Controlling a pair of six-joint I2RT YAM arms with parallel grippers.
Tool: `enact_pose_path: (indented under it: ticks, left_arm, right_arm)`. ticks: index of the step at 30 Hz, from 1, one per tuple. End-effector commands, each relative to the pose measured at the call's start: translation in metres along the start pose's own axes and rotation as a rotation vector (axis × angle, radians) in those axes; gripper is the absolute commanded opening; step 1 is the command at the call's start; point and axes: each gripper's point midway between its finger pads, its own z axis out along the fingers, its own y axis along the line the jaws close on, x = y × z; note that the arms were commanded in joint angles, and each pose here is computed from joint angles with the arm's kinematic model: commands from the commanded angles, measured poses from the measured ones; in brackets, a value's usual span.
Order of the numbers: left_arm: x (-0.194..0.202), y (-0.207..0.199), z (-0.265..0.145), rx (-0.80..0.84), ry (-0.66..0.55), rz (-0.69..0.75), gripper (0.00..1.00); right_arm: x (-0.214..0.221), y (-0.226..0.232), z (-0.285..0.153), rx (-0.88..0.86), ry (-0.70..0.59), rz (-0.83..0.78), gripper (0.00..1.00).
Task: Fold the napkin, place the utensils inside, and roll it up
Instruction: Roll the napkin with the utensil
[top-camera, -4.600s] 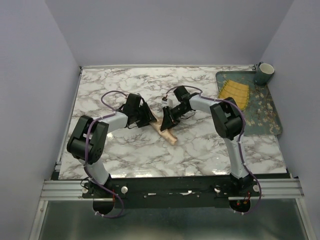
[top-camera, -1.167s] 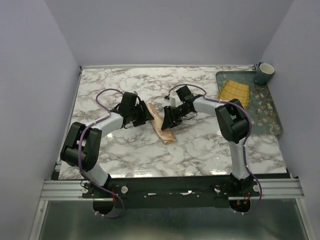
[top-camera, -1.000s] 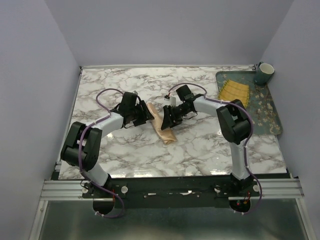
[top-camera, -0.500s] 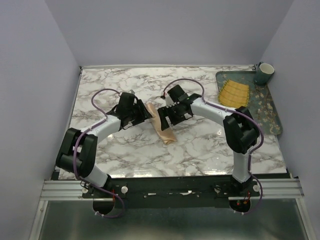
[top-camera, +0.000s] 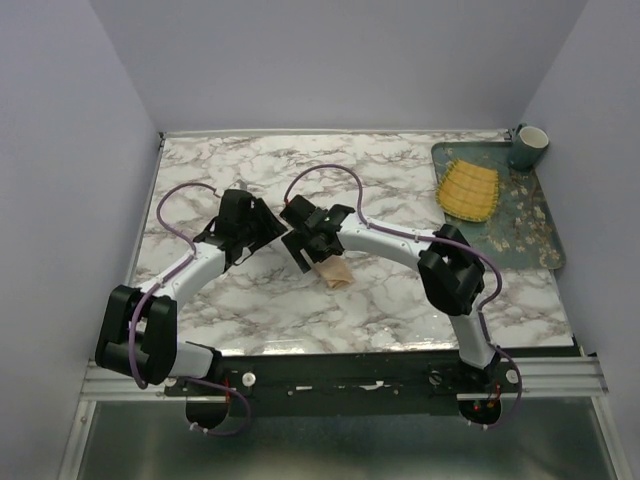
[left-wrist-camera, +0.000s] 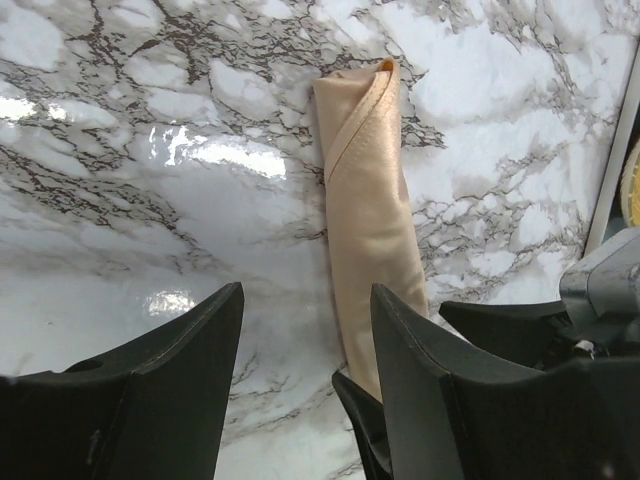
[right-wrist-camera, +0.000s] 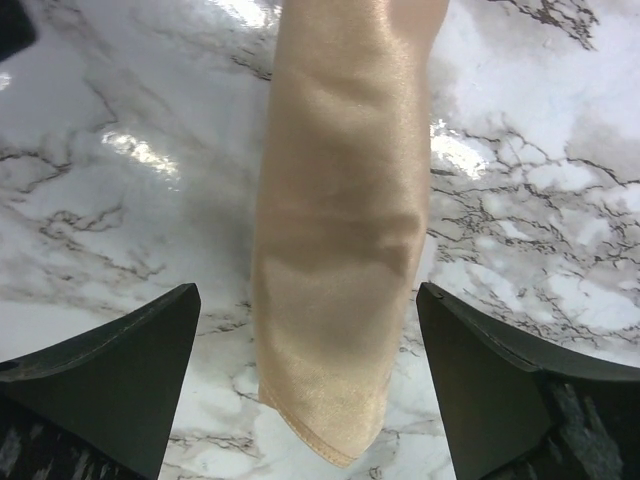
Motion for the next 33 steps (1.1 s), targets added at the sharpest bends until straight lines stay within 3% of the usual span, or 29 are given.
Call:
enact_pose_path:
  ticks: [1, 15, 25, 33]
  left_arm:
    - [-0.005, 0.008, -0.008, -0.020, -0.033, -0.011, 0.63]
    - [-0.013, 0.005, -0.014, 0.007, -0.051, -0.017, 0.63]
    - [-0.004, 0.006, -0.004, 0.018, -0.007, -0.025, 0.62]
    - [0.001, 0.007, 0.001, 0.021, 0.021, -0.024, 0.62]
  right_arm:
    - [0.009, -0.015, 0.004, 0.157, 0.045, -0.019, 0.97]
    - [0.024, -0.003, 0.020, 0.129, 0.089, -0.013, 0.92]
    - [0.026, -0.004, 0.028, 0.141, 0.090, -0.020, 0.75]
    - [0.027, -0.005, 0.033, 0.142, 0.082, -0.029, 0.68]
